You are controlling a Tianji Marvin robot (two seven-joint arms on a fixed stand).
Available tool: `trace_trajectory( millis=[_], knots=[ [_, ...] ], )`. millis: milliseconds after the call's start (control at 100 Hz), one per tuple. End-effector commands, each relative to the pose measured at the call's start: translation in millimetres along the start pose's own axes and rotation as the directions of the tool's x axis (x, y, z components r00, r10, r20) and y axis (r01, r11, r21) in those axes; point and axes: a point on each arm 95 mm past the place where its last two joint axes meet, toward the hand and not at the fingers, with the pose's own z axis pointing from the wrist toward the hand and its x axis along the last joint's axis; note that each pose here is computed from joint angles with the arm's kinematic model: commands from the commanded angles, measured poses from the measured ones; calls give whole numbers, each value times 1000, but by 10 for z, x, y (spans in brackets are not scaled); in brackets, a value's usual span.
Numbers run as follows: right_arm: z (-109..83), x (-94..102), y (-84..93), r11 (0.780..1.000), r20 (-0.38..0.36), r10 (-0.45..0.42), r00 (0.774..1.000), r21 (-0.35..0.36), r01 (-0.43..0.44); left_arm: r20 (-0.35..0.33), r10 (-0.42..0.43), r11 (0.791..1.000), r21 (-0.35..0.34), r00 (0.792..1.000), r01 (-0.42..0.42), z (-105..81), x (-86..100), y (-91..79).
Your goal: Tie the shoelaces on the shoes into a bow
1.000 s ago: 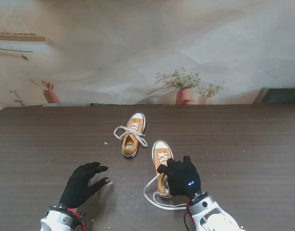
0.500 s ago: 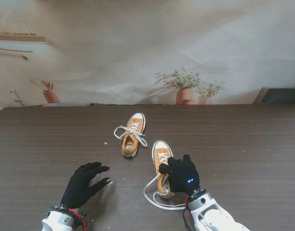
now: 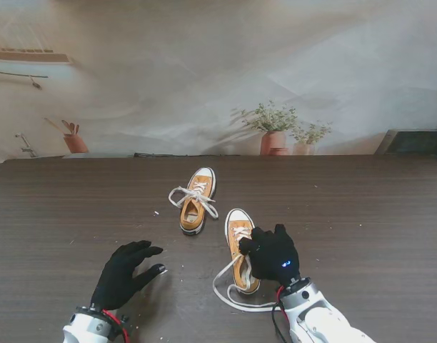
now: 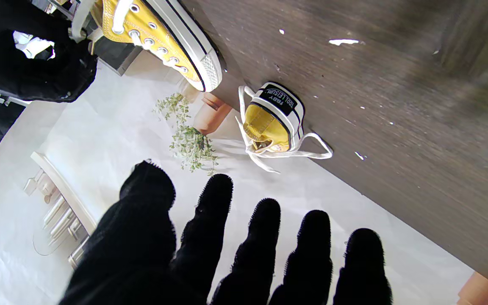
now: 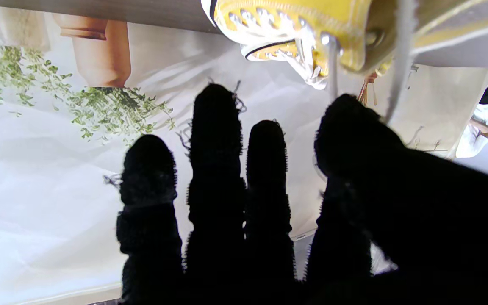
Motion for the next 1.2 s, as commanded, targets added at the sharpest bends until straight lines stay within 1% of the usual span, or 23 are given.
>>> trace_trajectory(
  millis=[0, 220, 380, 580, 660, 750, 830, 880, 960, 1100, 1190],
  knots=[
    [6, 9, 46, 1000, 1, 7, 1000, -5, -7, -6, -2, 1000, -13, 1000, 2, -11, 27, 13],
    [-15, -56, 149, 999, 36, 40, 999, -31, -39, -8, -4, 1000, -8, 1000, 4, -18, 36, 6],
    [-19, -110, 230, 995, 82, 91, 992, -49, -87, -8, -4, 1000, -11, 1000, 4, -18, 42, 6],
    [-43, -285, 315, 996, 124, 76, 989, -56, -70, -9, -4, 1000, -10, 1000, 4, -19, 48, 3],
    [-75, -343, 309, 997, 142, 79, 987, -30, -75, -10, -4, 1000, -14, 1000, 4, -16, 51, 8],
    [-133, -368, 293, 995, 180, 93, 979, 9, -96, -9, -5, 1000, -18, 1000, 5, -10, 56, 15],
    [-188, -355, 303, 994, 224, 96, 970, 30, -105, -9, -6, 1000, -22, 1000, 6, -4, 63, 23],
    [-228, -335, 327, 994, 258, 89, 962, 44, -104, -10, -5, 1000, -24, 1000, 5, -2, 67, 26],
    [-280, -293, 376, 991, 299, 101, 949, 53, -122, -11, -5, 1000, -26, 1000, 5, 1, 70, 29],
    [-384, -227, 492, 978, 357, 120, 926, 117, -172, -9, -5, 1000, -24, 1000, 5, -4, 71, 25],
    [-419, -189, 547, 964, 382, 140, 914, 160, -214, -9, -5, 1000, -19, 1000, 5, -9, 72, 19]
  ],
)
